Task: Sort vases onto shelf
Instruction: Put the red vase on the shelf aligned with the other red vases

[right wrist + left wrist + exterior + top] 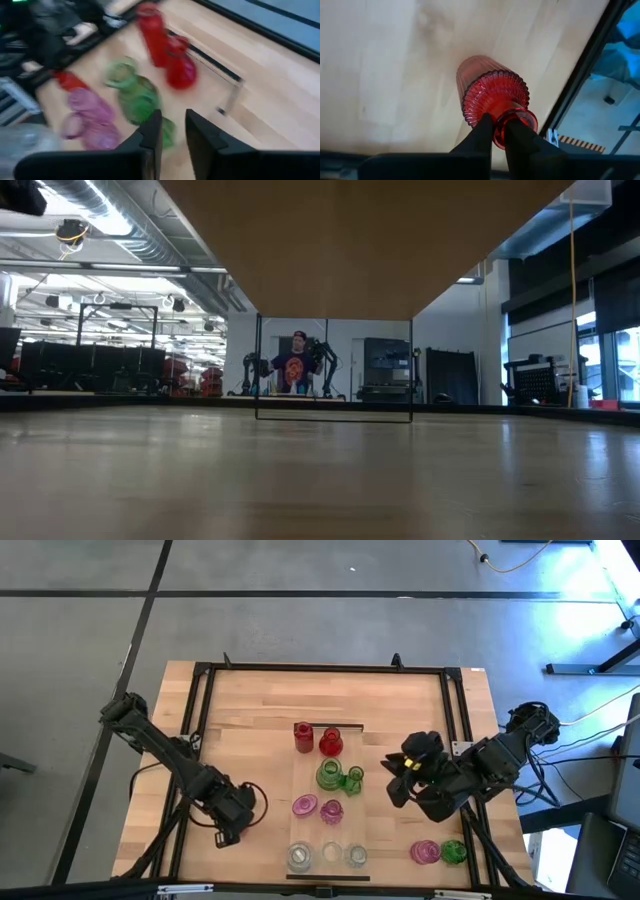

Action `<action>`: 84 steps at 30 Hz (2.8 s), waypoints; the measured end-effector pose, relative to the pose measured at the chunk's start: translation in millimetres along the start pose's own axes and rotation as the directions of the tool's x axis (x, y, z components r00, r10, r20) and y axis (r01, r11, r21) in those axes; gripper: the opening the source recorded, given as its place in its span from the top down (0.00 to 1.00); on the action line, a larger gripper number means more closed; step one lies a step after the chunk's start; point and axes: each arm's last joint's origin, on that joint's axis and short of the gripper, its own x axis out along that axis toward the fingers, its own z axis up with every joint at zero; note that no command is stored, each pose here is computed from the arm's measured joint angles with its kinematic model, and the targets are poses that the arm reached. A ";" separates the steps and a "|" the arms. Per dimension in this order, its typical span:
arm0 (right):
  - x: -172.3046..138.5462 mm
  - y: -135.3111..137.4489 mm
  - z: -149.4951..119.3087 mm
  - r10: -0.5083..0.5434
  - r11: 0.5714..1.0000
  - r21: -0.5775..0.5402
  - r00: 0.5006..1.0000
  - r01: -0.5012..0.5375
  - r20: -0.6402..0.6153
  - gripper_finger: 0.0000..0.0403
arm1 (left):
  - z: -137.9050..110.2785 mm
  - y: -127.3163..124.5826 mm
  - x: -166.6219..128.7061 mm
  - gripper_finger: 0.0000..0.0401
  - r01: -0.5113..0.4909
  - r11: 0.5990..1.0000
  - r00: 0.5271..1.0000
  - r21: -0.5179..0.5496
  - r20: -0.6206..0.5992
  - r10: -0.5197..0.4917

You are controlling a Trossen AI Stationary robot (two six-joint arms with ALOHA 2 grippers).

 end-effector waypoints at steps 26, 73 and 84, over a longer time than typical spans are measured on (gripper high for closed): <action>66.7 65.0 68.2 0.558 0.797 -0.367 0.817 -0.479 0.146 0.48 | -32.0 46.3 -140.1 0.96 0.182 0.979 0.931 -0.097 0.338 -0.139; 149.4 71.1 94.7 0.632 0.727 -0.470 0.756 -0.500 0.171 0.44 | 68.1 24.7 -225.4 0.96 0.105 0.985 0.878 0.140 0.452 -0.157; 154.7 71.8 96.0 0.652 0.711 -0.470 0.740 -0.523 0.163 0.44 | 77.7 27.5 -230.9 0.96 0.112 0.981 0.835 0.159 0.520 -0.180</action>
